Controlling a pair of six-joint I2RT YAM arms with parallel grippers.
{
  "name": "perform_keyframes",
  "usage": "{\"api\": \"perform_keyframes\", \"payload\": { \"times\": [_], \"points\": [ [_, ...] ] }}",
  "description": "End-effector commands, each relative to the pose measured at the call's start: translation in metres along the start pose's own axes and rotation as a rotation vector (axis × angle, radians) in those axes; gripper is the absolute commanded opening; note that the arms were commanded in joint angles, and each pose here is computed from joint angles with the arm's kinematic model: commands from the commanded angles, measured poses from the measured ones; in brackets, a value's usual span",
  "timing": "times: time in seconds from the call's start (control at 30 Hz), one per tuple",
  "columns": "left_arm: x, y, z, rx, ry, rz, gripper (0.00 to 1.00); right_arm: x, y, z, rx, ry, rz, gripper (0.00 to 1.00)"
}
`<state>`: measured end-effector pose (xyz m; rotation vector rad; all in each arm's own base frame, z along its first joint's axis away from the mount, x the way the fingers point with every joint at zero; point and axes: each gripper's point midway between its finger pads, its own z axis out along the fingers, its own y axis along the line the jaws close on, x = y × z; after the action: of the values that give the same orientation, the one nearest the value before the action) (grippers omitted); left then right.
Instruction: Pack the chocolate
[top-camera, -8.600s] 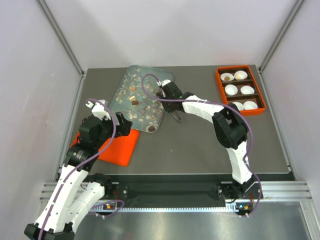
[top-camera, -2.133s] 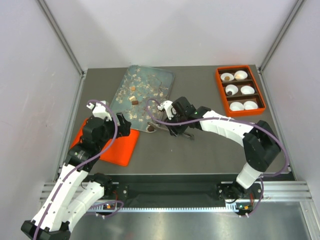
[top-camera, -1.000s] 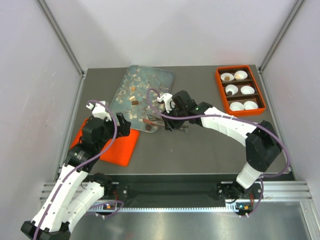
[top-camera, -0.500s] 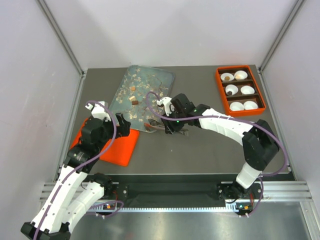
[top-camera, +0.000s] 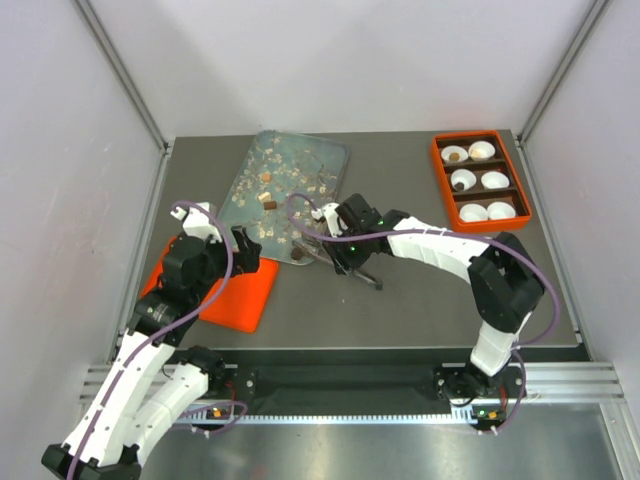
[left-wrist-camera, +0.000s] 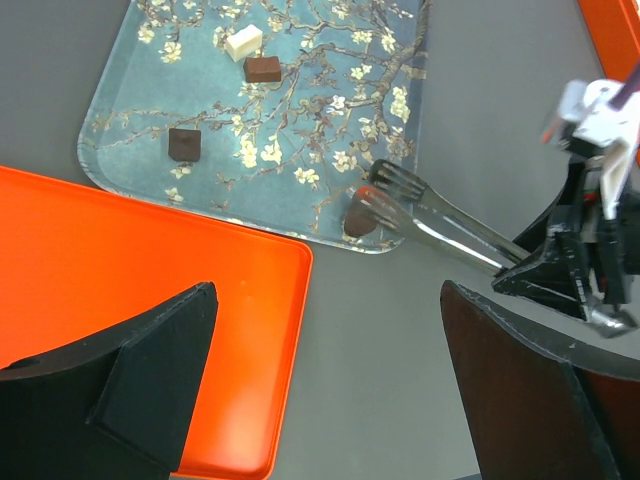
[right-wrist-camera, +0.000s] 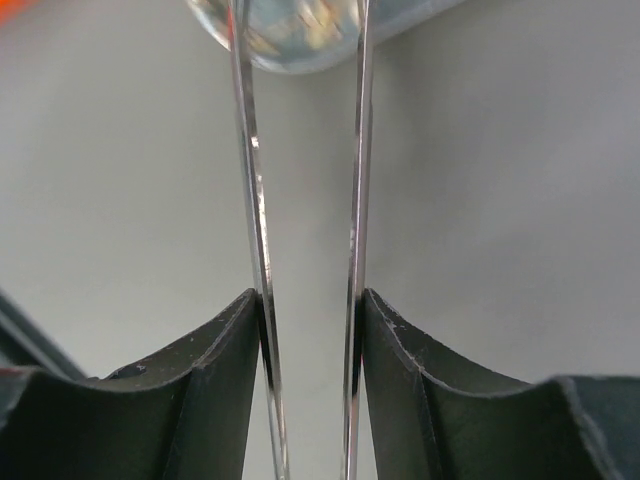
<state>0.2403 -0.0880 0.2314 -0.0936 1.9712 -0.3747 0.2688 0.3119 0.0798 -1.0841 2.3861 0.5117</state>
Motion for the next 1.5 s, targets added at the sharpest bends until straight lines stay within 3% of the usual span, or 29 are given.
{"api": "perform_keyframes", "payload": {
  "times": [0.0, 0.4, 0.63, 1.47],
  "points": [
    [-0.009, -0.001, -0.003, 0.004, -0.035, 0.004, 0.98, -0.008, -0.008, -0.003, 0.076, 0.007, -0.003, 0.43],
    [-0.011, -0.001, -0.005, 0.001, -0.047, 0.003, 0.98, -0.037, -0.011, -0.022, 0.117, -0.08, 0.043, 0.4],
    [-0.013, -0.001, -0.007, 0.004, -0.057, 0.001, 0.98, -0.059, 0.004, -0.039, 0.048, -0.146, 0.018, 0.41],
    [-0.013, -0.002, -0.007, 0.011, -0.06, -0.001, 0.98, -0.068, 0.027, -0.047, -0.019, -0.202, -0.02, 0.45]
  ]
}}
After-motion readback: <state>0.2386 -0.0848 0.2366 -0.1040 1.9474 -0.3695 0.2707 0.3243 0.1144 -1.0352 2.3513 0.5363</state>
